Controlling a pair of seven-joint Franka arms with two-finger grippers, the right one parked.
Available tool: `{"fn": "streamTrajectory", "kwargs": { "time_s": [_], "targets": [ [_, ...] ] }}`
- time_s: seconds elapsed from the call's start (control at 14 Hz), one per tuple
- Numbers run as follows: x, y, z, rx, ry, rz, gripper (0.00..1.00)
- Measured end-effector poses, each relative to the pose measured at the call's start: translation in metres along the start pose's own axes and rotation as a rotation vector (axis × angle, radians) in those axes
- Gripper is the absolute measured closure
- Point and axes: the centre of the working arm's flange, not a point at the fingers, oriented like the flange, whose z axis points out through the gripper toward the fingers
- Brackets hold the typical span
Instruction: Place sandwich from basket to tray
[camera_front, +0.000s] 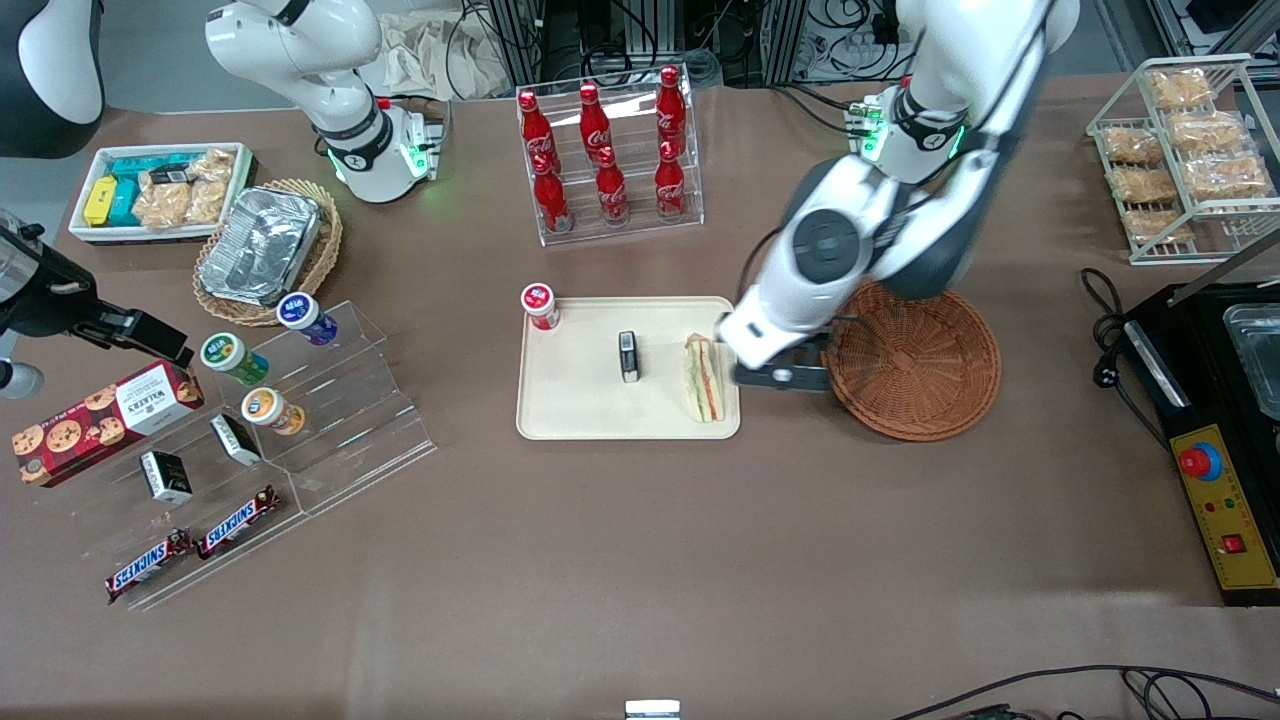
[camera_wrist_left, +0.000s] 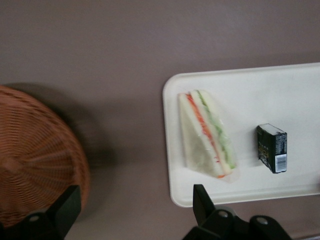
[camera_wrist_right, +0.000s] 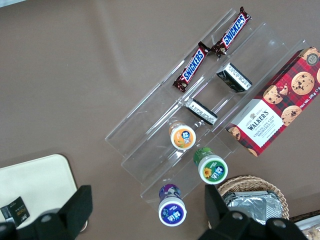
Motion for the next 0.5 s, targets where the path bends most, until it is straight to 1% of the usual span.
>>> {"fn": "streamTrajectory", "kwargs": {
  "time_s": [0.21, 0.29, 0.43, 0.5],
  "targets": [
    [0.008, -0.069, -0.051, 0.01, 0.024, 0.016, 0.0],
    [0.01, -0.094, -0.063, 0.014, 0.02, 0.032, 0.0],
    [0.01, -0.144, -0.08, 0.021, -0.005, 0.042, 0.0],
    [0.012, -0.171, -0.09, 0.018, -0.002, 0.044, 0.0]
  ]
}}
